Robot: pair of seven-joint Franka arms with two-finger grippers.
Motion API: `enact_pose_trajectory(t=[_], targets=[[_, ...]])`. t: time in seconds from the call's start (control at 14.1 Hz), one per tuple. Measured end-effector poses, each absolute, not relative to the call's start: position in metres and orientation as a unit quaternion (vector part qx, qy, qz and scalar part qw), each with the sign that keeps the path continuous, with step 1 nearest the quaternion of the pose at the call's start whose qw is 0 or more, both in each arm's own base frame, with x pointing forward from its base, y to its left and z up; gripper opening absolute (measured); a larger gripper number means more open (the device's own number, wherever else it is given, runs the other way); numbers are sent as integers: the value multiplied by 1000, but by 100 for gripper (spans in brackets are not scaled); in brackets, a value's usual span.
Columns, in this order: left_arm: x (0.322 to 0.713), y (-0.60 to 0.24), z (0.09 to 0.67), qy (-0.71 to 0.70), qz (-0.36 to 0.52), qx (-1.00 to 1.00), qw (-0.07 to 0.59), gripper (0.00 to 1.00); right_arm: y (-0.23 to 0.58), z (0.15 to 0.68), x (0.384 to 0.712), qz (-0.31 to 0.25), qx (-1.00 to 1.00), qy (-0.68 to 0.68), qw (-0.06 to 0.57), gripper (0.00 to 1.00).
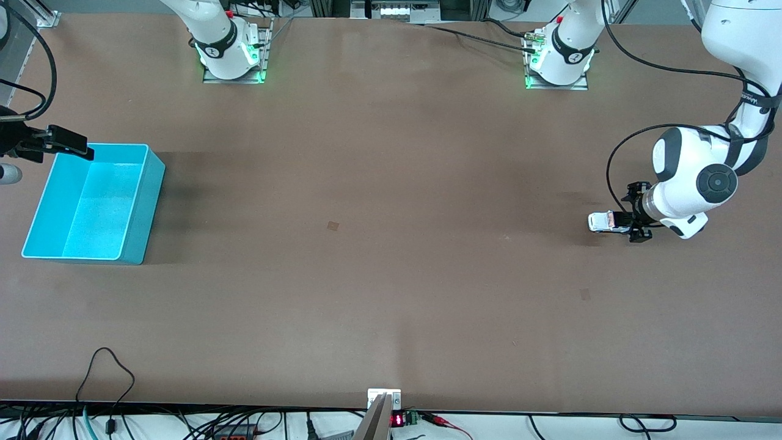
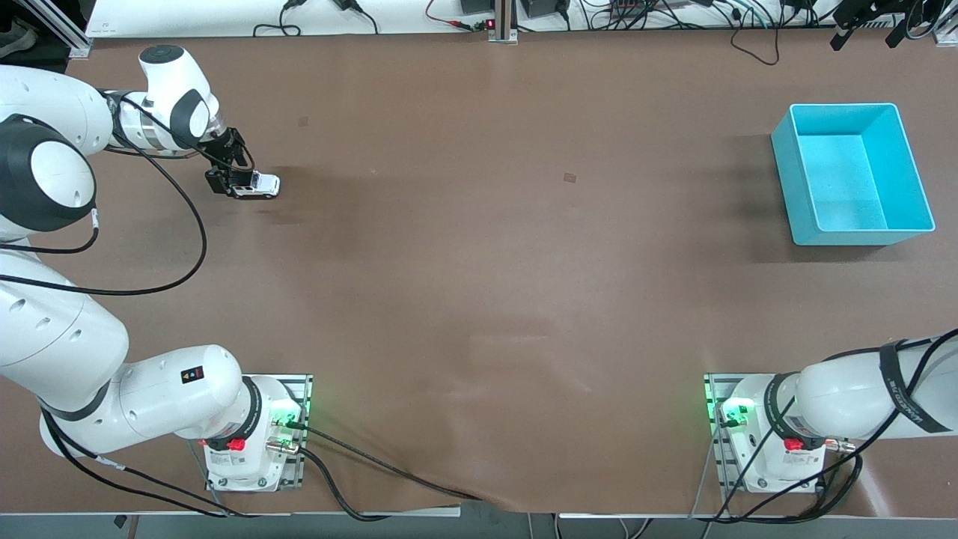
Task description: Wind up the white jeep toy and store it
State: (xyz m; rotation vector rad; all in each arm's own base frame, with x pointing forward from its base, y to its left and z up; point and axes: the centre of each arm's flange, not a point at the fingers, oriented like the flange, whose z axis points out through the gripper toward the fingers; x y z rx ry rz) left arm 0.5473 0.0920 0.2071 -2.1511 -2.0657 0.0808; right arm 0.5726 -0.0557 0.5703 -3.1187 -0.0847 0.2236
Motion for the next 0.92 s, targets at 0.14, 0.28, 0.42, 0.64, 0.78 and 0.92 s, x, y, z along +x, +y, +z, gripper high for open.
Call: enact_pose_trajectory(t=[0.14,0.28,0.42,0.64,0.78,0.92], targets=[[548,92,206,-690,26,-719,77,98,-56,570,573,71,-997,-27,7,100],[547,92,204,-690,27,-719,77,98,-56,570,573,71,-997,-27,7,100],[547,92,200,-691,24,-719,72,98,-56,570,573,71,-997,-27,7,100],[543,96,193,-694,24,-716,68,94,-56,570,573,71,-997,-27,7,100],[538,98,189,-696,28,-714,70,93,-56,570,573,71,-997,-27,7,100],[537,100,188,-703,28,-707,70,86,-56,570,573,71,-997,-27,7,100]])
